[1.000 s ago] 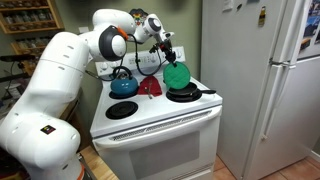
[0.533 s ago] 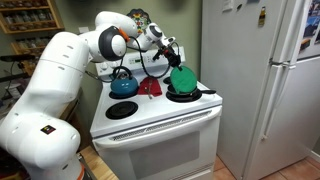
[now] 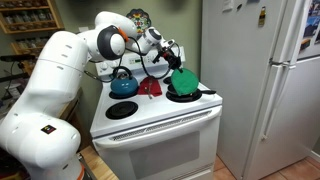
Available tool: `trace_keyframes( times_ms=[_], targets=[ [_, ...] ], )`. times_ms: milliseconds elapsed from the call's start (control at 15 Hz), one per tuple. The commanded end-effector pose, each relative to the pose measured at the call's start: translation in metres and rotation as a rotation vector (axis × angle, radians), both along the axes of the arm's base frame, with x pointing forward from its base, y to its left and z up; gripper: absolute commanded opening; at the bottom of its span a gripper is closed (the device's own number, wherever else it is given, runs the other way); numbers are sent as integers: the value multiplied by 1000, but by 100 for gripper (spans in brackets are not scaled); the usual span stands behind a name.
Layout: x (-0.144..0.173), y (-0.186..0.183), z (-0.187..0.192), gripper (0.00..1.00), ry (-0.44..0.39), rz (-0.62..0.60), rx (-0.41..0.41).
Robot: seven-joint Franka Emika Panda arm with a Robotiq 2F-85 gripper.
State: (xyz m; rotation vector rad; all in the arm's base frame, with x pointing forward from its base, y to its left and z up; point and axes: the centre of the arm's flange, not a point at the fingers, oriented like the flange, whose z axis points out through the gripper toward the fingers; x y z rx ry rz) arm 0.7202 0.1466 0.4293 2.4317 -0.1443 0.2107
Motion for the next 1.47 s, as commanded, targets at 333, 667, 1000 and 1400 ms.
trace_keyframes(
  times_ms=[333, 667, 1000, 1400],
  targets=[
    [-23, 1, -6, 58, 118, -22, -16],
    [-25, 2, -9, 95, 150, -39, -8],
    [-33, -1, -14, 100, 314, -141, 98],
    [-34, -8, -5, 100, 427, -207, 273]
  ],
)
